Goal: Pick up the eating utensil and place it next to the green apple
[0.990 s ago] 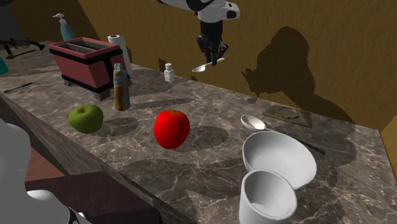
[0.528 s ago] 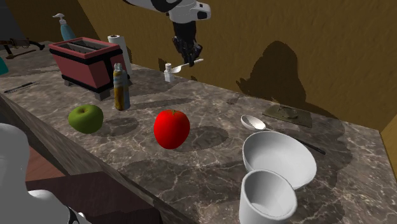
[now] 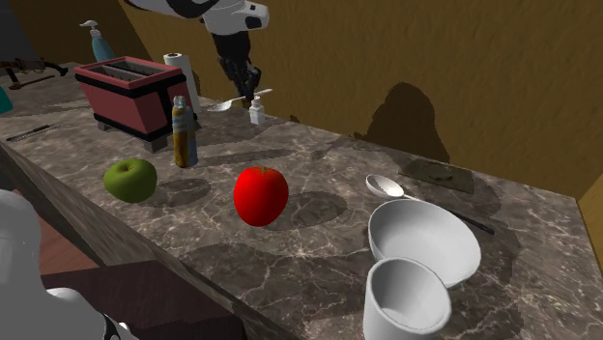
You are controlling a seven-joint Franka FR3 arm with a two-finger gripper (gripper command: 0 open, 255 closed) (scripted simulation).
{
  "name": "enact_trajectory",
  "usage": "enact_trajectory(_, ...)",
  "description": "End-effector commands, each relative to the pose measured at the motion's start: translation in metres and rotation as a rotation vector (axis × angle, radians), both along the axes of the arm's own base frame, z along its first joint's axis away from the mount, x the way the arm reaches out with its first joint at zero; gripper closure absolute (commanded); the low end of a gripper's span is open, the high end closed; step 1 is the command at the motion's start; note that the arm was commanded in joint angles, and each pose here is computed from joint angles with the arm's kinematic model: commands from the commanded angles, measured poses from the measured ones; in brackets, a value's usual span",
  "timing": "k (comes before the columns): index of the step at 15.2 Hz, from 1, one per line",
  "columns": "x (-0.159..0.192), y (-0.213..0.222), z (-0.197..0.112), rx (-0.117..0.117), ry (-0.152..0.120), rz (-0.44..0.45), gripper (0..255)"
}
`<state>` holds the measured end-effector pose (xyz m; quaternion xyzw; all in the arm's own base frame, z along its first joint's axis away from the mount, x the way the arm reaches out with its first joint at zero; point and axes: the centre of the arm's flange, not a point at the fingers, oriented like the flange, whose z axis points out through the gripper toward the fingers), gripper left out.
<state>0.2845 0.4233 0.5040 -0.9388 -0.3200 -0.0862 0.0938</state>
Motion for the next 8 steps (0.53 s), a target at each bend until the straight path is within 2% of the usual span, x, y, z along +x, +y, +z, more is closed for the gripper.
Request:
enact_trajectory(1,-0.026,0.003,-0.002,0.0,0.0,-0.002,255)
enact_trajectory(8,-0.118,0.011,-0.002,0.0,0.0,-0.002,255)
